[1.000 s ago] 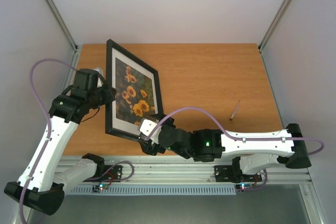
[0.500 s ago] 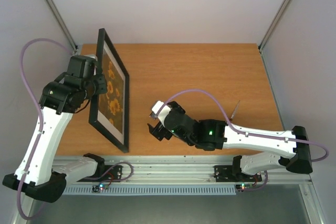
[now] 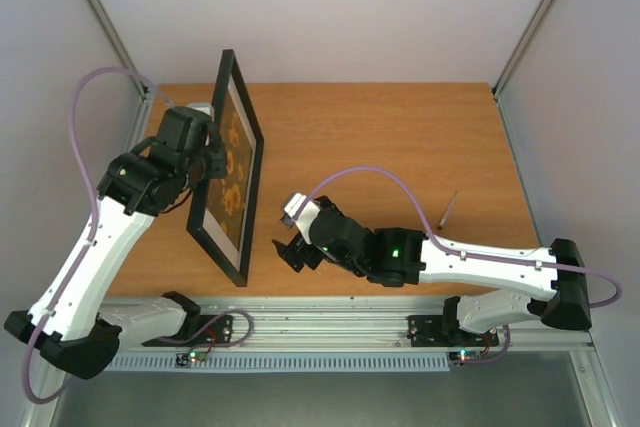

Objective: Take the photo out of the frame
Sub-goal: Turn over the photo frame at the center of the board.

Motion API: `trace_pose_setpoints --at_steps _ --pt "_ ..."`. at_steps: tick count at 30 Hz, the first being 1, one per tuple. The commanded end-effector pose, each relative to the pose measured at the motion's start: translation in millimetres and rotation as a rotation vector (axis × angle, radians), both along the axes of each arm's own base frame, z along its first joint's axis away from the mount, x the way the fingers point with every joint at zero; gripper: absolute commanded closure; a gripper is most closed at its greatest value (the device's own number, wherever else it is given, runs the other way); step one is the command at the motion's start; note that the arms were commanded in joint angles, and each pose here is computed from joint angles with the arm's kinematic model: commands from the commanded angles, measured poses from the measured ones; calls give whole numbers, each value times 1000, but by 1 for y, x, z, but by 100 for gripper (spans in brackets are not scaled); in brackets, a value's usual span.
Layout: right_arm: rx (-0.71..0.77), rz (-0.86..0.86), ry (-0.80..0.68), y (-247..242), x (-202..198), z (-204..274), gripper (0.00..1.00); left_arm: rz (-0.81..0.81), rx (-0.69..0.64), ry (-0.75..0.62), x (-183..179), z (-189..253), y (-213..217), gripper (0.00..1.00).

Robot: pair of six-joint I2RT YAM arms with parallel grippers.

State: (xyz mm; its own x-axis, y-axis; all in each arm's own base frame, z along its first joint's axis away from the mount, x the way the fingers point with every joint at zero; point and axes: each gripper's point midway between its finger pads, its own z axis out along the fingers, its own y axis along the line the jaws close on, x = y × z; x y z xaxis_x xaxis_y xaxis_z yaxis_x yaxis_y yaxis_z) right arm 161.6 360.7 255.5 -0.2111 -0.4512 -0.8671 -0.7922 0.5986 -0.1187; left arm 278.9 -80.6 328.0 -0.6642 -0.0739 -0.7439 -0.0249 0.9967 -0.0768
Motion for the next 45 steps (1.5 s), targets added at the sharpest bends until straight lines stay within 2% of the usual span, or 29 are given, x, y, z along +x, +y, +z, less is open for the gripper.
trace_pose_setpoints --at_steps 1,4,12,20,24,33,39,45 --pt "91 0 27 6 -2 9 2 25 -84 -158 28 31 -23 100" --pt "98 35 47 21 -10 4 2 58 -87 -153 29 26 -25 100" --pt "198 80 -95 68 -42 28 2 164 -149 -194 26 24 -21 99" --pt "223 83 -188 118 -62 38 2 227 -201 -224 26 29 -18 99" --pt "274 32 -209 126 -58 46 3 244 -227 -244 25 32 -16 100" --pt "244 -116 -321 135 -25 47 8 254 -290 -263 22 34 -17 100" --pt "226 -238 -348 114 -2 44 17 250 -321 -271 20 37 -18 99" --pt "210 -340 -354 77 17 40 21 248 -327 -273 20 37 -19 99"
